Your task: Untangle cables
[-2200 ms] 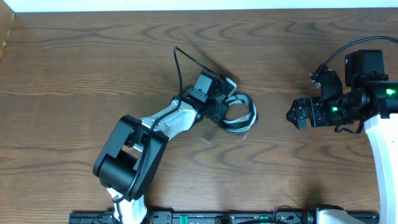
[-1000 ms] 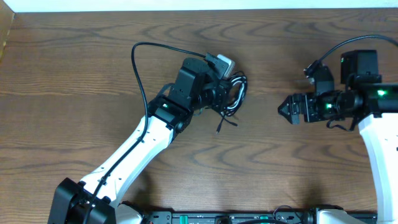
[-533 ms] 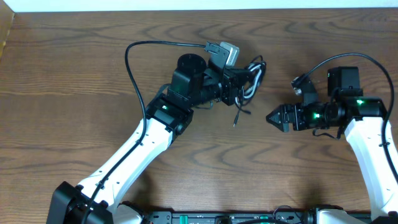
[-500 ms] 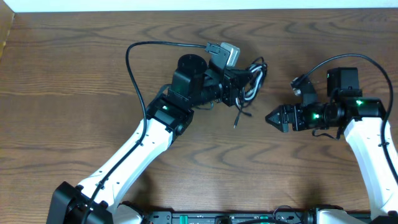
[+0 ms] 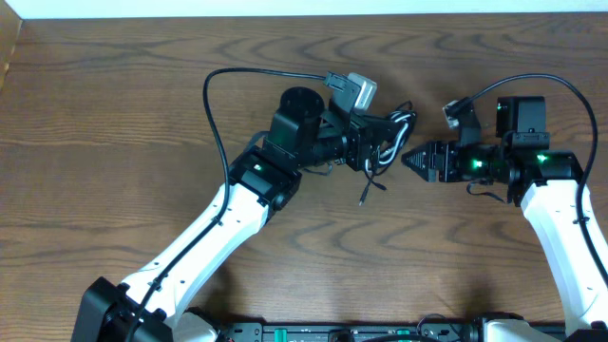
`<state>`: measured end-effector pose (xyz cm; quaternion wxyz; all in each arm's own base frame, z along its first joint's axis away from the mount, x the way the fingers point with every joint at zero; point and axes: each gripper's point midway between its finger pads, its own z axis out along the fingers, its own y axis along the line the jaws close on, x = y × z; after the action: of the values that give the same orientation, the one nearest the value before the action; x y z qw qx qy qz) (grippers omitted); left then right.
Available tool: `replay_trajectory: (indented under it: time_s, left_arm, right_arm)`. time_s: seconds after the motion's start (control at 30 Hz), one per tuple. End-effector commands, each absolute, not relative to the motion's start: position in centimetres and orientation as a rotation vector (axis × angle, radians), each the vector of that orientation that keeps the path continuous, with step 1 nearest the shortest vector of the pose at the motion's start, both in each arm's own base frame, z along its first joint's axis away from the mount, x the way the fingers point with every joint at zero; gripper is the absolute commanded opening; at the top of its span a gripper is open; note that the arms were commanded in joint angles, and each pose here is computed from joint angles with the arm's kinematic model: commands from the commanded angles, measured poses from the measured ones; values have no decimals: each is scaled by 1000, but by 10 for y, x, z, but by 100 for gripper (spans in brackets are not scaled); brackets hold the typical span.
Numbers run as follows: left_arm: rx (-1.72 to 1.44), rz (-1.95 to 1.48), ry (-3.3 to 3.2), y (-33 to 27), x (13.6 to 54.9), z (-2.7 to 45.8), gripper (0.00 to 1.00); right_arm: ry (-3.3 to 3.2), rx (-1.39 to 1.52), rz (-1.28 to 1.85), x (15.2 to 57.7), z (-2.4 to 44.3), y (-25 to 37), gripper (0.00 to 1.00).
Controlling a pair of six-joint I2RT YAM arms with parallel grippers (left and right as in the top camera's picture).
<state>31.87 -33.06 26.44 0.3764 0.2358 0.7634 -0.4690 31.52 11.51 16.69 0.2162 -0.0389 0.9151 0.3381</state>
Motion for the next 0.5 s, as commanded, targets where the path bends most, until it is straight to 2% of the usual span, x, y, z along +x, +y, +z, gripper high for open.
replay_trajectory:
  time_s: [0.0, 0.13, 0.3, 0.43, 0.47]
  left_arm:
    - [624, -1229, 1903, -333, 312, 283, 8]
    - [624, -1228, 1903, -333, 312, 283, 7]
    - [624, -1228, 1903, -333, 312, 283, 8]
    - [625, -1228, 1903, -333, 312, 283, 8]
    - [624, -1228, 1903, -333, 312, 283, 8]
  right_arm:
    - [2569, 68, 944, 319, 163, 112, 64]
    - [2598, 220, 842, 326, 156, 107, 64]
    - [2594, 204, 828, 327, 157, 127, 62]
    - [2596, 189, 856, 324, 159, 143, 58]
    - [2604, 189, 860, 321, 159, 149, 55]
